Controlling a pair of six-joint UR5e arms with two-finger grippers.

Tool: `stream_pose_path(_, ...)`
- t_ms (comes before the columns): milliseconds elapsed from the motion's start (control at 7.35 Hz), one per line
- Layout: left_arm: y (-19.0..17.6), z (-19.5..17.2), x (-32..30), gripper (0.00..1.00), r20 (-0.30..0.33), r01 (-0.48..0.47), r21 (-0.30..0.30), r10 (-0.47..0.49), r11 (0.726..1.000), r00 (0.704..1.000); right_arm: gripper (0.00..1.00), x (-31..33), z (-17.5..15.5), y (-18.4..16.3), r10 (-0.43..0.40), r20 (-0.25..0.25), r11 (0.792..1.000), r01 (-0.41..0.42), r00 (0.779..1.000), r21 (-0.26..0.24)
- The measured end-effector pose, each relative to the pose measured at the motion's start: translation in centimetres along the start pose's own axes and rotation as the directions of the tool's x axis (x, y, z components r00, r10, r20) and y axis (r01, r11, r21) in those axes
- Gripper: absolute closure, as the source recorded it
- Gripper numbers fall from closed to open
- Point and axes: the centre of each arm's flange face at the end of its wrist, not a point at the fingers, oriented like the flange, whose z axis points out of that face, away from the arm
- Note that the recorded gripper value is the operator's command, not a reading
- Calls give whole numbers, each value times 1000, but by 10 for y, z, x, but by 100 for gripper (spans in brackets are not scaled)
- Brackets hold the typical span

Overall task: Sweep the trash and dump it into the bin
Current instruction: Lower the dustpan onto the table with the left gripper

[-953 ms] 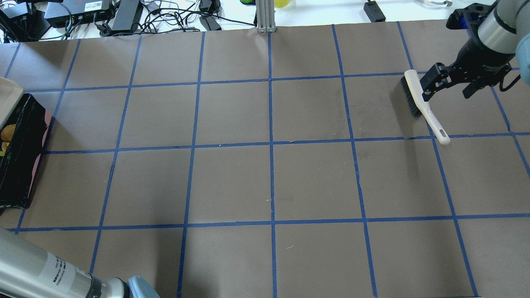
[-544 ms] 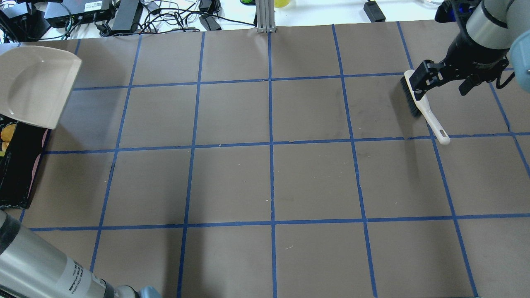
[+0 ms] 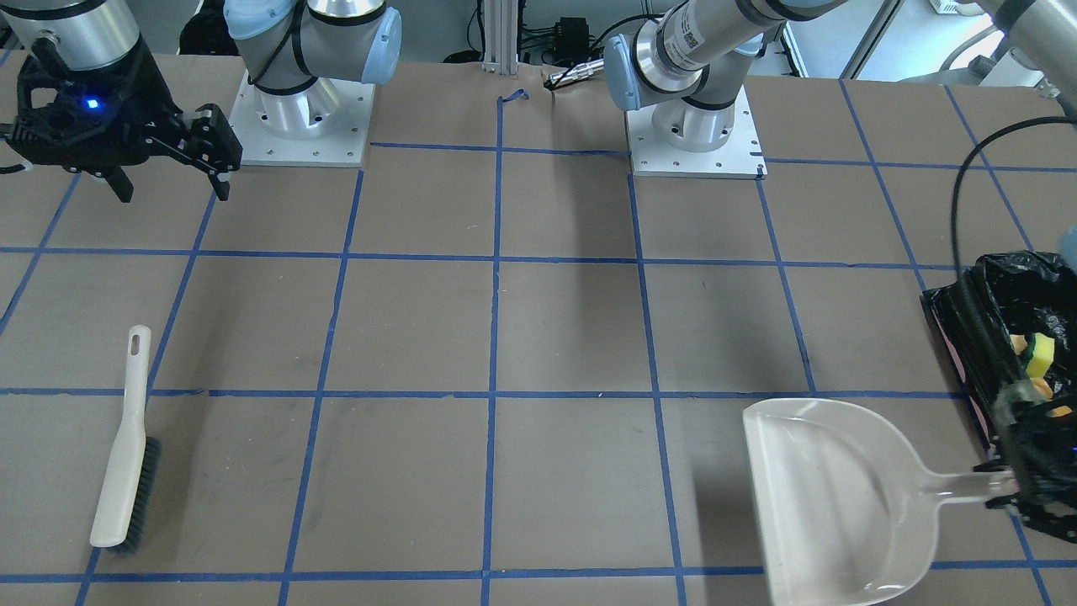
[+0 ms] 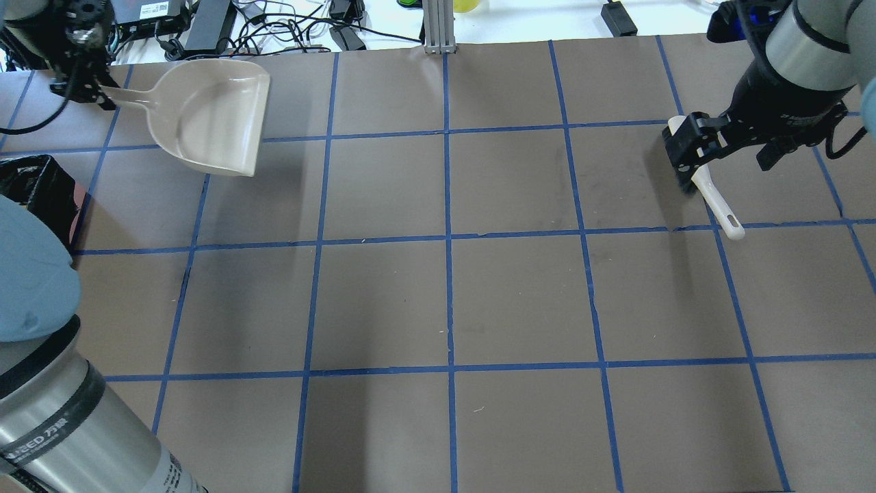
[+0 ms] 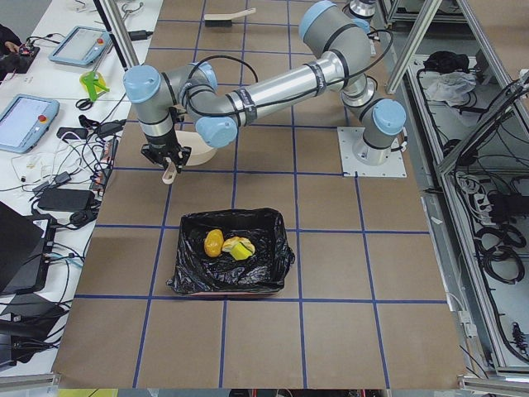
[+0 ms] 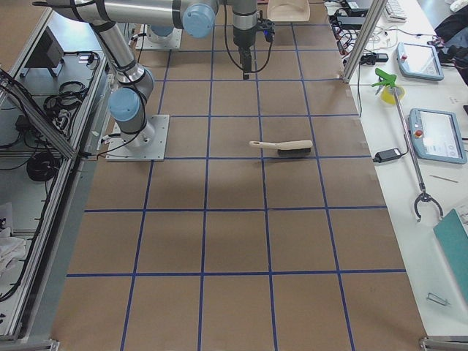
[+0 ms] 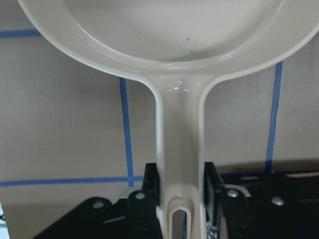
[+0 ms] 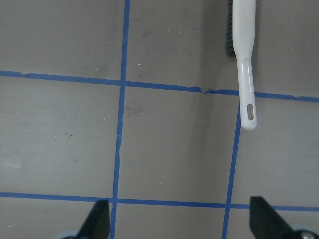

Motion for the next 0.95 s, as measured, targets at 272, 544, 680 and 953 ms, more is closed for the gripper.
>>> stream_pose_path(272,-55,50,-4,100,-16,-28,10,29,1000,999,0,-32,-8,6,-59,11,998,59,998,18)
stream_pose_path(544,-84,80,-1,100,-35,-50,21,50,999,998,0,-49,-8,7,-90,32,996,90,995,20)
stream_pose_path(680,-102,90,3,100,-39,-62,23,63,998,997,0,-50,-8,7,-92,33,996,91,995,19)
stream_pose_path(953,-119,98,9,53,-33,-55,20,56,998,998,0,-51,-9,10,-77,34,997,77,996,14)
